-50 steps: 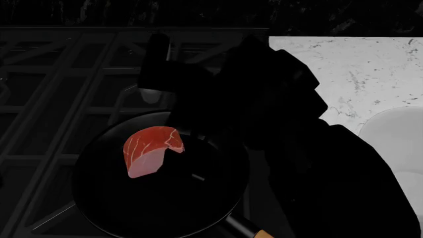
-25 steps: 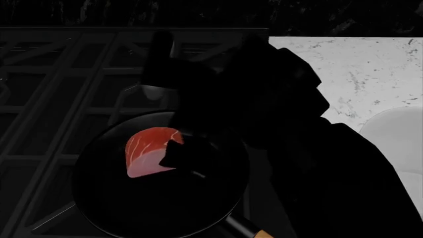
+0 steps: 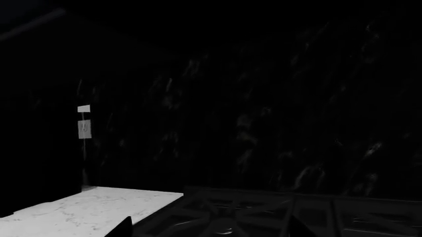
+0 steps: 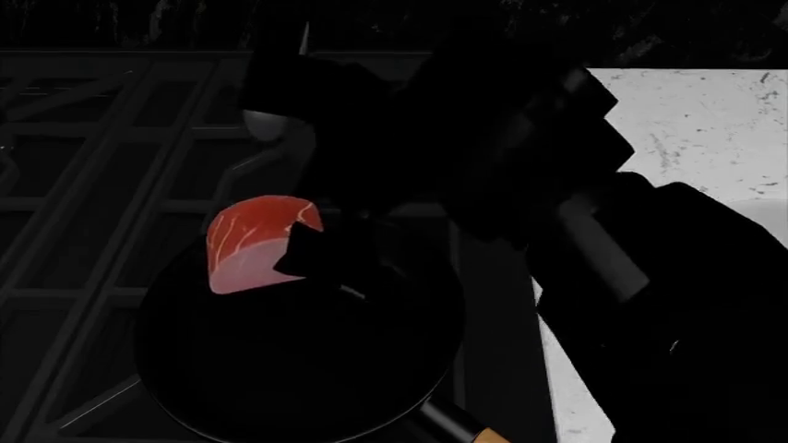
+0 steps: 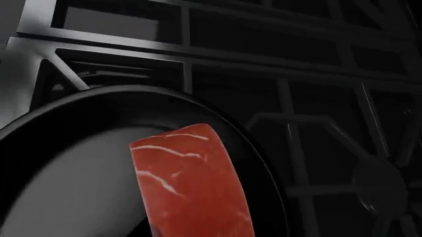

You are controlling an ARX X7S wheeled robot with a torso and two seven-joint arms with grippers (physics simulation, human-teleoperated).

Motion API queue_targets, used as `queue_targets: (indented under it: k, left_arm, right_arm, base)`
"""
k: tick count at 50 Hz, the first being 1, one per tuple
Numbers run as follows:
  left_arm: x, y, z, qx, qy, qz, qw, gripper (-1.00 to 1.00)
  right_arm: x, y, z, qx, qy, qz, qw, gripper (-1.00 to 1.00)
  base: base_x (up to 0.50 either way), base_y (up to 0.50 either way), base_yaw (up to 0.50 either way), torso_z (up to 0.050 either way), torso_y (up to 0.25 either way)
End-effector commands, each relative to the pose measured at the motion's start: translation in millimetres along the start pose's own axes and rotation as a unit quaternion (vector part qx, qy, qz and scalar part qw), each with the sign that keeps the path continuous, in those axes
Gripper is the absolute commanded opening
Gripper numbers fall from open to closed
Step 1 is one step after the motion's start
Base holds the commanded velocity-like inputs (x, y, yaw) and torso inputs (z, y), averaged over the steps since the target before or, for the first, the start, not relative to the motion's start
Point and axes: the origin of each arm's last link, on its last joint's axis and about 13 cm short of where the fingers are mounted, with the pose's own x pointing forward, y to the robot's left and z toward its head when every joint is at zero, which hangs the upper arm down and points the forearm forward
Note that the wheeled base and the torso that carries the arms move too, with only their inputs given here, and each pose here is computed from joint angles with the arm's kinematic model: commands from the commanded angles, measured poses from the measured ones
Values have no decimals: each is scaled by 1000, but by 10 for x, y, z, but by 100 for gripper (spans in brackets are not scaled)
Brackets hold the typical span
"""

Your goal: Pick the pork loin from the pan and place it in the bowl.

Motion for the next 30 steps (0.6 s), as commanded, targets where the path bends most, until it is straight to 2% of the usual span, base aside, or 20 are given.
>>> queue_targets:
  k: [1, 22, 30]
  left_arm:
    - [-43, 4, 44, -3, -6, -6, 1000, 100]
    - [-18, -1, 40, -17, -12, -29, 999, 100]
    - [9, -16, 31, -14, -9, -38, 999, 100]
  right_arm:
    - [-302, 144, 93, -14, -12, -36, 999, -100]
    - [-922, 609, 91, 21, 0, -130, 991, -100]
    - [-1102, 784, -16, 43, -7, -168, 985, -100]
  base:
    - [0, 0, 0, 0, 0]
    - [0, 0, 0, 0, 0]
    - [0, 0, 0, 0, 0]
